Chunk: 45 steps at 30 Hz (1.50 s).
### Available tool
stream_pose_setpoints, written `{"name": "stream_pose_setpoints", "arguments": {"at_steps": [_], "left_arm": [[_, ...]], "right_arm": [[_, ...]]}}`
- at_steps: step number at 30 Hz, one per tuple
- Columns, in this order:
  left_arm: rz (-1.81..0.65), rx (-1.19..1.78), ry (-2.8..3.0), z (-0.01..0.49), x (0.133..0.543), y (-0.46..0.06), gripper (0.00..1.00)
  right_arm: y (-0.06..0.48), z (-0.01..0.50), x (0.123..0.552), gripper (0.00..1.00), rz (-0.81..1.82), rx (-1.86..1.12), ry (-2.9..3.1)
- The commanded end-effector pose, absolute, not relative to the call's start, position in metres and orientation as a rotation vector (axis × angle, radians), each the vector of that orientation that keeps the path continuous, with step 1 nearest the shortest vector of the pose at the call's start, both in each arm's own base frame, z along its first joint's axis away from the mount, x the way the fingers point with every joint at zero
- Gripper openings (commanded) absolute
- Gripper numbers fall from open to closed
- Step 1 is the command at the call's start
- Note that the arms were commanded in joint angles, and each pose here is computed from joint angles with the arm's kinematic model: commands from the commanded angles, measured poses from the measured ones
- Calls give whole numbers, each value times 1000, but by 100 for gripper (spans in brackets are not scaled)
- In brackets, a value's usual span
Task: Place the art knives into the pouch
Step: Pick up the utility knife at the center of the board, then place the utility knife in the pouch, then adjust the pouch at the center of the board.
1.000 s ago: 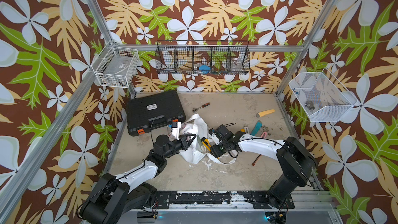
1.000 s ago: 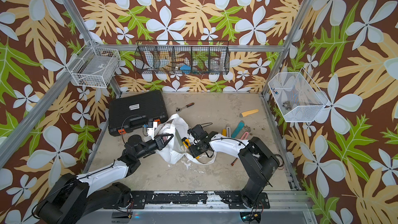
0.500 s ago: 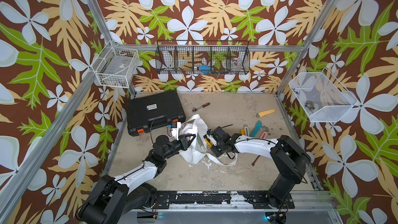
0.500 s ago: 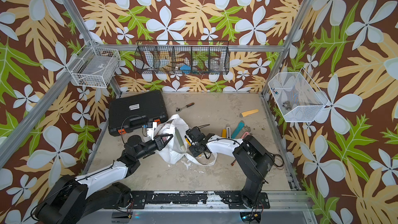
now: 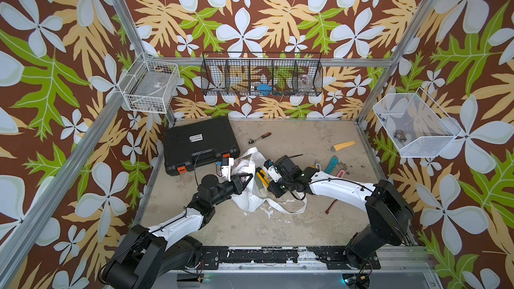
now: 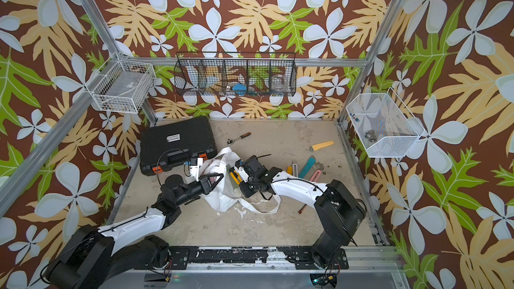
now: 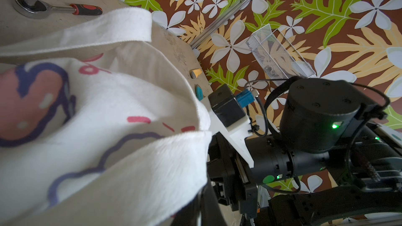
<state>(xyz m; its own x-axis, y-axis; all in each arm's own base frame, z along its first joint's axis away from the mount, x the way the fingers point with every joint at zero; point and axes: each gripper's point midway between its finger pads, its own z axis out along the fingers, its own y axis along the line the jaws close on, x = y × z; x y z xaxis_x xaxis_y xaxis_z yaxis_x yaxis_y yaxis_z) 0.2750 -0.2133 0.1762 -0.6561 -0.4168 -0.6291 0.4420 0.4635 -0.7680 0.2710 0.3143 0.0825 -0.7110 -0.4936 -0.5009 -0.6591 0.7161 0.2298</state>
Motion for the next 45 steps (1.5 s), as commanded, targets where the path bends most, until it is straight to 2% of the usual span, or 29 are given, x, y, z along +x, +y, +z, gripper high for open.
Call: {"name": "stream_pose_setpoints", "arguments": {"at_steps": [1,6,9,11,13,15,17,25,32,41,45], "left_arm": [[-1305,29,1852,182,275,-213,0],[-1304,14,1834,186,274,-210,0],[-1289,5,1830,188,275,-208,0],[-1283,0,1831,188,276,-207,0],[-1280,-7,1834,187,277,-207,0],[-1276,-16,1840,185,278,-206,0],[-1276,-20,1847,183,279,-206,0],[-1257,-40,1865,174,280,-205,0],[-1270,-43,1859,174,280,-205,0],[-1271,-34,1851,179,279,-205,0],[-1266,-31,1846,181,279,-205,0]], "right_arm": [[335,84,272,12,658,-932,2520],[372,85,287,12,783,-962,2510],[391,91,294,21,916,-968,2461],[400,96,295,38,1030,-967,2424],[401,99,299,62,1057,-962,2396],[397,100,296,73,1084,-970,2390],[385,101,296,78,1054,-953,2388],[324,96,302,79,748,-808,2421],[325,66,333,77,668,-764,2481],[335,42,361,73,752,-721,2501],[340,37,350,63,927,-699,2491]]}}
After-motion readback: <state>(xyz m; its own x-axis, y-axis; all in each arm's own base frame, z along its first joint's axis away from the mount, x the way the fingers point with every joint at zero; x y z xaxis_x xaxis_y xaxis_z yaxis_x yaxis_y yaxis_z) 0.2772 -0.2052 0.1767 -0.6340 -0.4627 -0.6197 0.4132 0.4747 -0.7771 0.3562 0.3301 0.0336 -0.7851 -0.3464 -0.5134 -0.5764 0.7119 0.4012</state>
